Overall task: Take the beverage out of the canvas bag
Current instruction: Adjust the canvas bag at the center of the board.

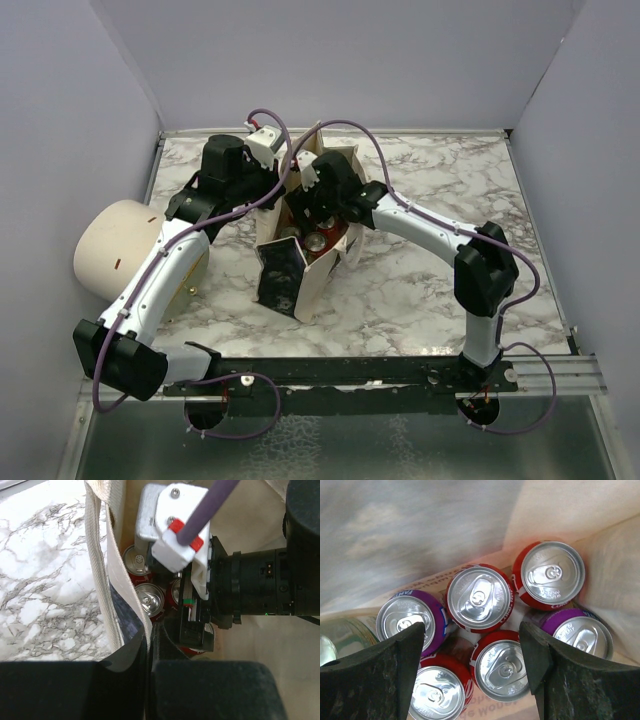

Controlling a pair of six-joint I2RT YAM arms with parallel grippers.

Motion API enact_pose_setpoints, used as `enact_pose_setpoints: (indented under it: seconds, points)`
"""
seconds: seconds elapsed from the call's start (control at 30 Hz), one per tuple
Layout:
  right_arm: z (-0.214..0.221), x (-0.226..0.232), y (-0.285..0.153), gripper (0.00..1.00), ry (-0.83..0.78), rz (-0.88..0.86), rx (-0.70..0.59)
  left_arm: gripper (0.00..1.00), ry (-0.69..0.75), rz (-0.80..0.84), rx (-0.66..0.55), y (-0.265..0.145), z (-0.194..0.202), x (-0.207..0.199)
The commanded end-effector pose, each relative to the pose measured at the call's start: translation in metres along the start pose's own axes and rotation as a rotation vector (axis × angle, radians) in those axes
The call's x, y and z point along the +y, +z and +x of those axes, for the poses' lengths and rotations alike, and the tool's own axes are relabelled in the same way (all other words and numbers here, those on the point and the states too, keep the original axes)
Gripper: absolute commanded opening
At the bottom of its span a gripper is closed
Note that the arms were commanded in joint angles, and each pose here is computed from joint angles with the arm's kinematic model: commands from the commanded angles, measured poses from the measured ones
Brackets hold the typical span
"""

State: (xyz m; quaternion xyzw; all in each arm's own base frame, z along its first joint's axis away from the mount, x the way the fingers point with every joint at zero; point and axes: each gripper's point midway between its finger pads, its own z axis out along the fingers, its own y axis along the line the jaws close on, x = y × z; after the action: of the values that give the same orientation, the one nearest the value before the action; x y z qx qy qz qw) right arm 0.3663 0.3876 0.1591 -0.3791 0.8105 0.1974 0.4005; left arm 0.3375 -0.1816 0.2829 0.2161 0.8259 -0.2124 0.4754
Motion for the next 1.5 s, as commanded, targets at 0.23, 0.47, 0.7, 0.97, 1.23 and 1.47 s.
enact_pose_setpoints:
  seconds: [0.23, 0.47, 0.7, 0.97, 1.23, 1.47]
  points:
    - [-0.006, -0.007, 0.005, 0.77, 0.219, 0.110, 0.040, 0.00, 0.060, 0.038, -0.164, -0.008, -0.043, -0.008]
    - [-0.001, -0.012, 0.012, 0.77, 0.330, 0.175, 0.086, 0.00, 0.066, 0.053, -0.156, -0.006, -0.042, -0.010]
    - [0.010, -0.007, 0.025, 0.80, 0.350, 0.180, 0.129, 0.00, 0.069, 0.060, -0.155, -0.004, -0.039, -0.011]
    - [0.023, -0.011, 0.042, 0.80, 0.327, 0.220, 0.161, 0.00, 0.087, 0.067, -0.153, -0.006, -0.037, -0.012]
    - [0.035, -0.019, 0.055, 0.80, 0.304, 0.295, 0.205, 0.00, 0.098, 0.060, -0.153, -0.009, -0.031, -0.011]
    - [0.039, -0.018, 0.068, 0.80, 0.302, 0.299, 0.222, 0.00, 0.112, 0.051, -0.150, -0.010, -0.027, -0.009]
